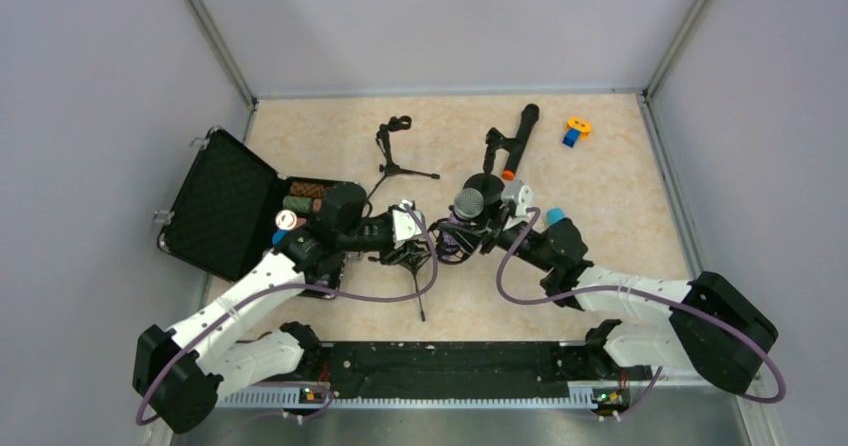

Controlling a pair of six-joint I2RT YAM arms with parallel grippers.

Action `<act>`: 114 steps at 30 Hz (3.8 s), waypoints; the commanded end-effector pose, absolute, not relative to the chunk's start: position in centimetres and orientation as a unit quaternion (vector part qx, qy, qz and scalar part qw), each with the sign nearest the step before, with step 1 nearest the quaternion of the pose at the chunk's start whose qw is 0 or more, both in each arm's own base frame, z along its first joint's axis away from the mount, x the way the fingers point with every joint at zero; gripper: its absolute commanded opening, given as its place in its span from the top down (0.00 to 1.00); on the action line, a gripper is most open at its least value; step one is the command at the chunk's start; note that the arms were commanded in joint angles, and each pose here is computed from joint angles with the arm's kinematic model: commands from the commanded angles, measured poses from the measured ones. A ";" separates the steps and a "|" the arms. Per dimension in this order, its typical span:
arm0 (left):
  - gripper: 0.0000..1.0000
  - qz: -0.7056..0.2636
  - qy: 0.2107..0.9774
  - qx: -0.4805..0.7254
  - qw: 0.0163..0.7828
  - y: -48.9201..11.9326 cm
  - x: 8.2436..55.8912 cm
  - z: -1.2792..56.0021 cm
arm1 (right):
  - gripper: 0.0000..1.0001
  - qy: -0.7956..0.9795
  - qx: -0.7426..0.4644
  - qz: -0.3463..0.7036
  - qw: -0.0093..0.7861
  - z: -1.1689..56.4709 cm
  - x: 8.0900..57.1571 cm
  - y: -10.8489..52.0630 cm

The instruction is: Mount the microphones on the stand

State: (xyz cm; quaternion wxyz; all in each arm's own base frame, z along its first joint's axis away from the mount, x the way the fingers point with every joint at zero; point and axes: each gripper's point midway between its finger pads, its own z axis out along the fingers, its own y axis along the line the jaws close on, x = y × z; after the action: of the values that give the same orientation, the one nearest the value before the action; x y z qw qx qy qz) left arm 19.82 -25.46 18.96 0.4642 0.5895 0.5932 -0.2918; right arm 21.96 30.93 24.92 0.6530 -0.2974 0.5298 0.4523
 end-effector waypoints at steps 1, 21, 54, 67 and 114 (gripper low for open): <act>0.61 -0.300 0.570 0.597 0.479 -26.1 19.7 20.7 | 1.00 0.531 -0.296 0.429 0.668 24.6 23.0 30.8; 0.26 -0.295 0.569 0.594 0.486 -25.9 19.8 21.1 | 0.51 0.537 -0.301 0.440 0.654 26.5 22.5 31.0; 0.01 -0.293 0.652 0.347 0.607 -22.4 22.1 28.5 | 0.11 0.634 -0.357 0.491 0.479 22.8 12.6 26.4; 0.01 -0.295 0.663 0.340 0.599 -22.3 22.1 27.1 | 0.16 0.616 -0.403 0.527 0.425 20.5 11.0 27.8; 0.06 -0.281 0.689 0.318 0.588 -20.7 21.3 25.8 | 0.14 0.696 -0.271 0.433 0.504 22.0 25.3 34.3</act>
State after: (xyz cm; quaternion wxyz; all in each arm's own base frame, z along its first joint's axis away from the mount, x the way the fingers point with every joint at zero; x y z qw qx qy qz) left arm 21.13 -21.12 24.32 0.5608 0.3313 0.7042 -0.2826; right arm 24.20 33.34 19.70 0.4826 -0.2721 0.7146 0.4271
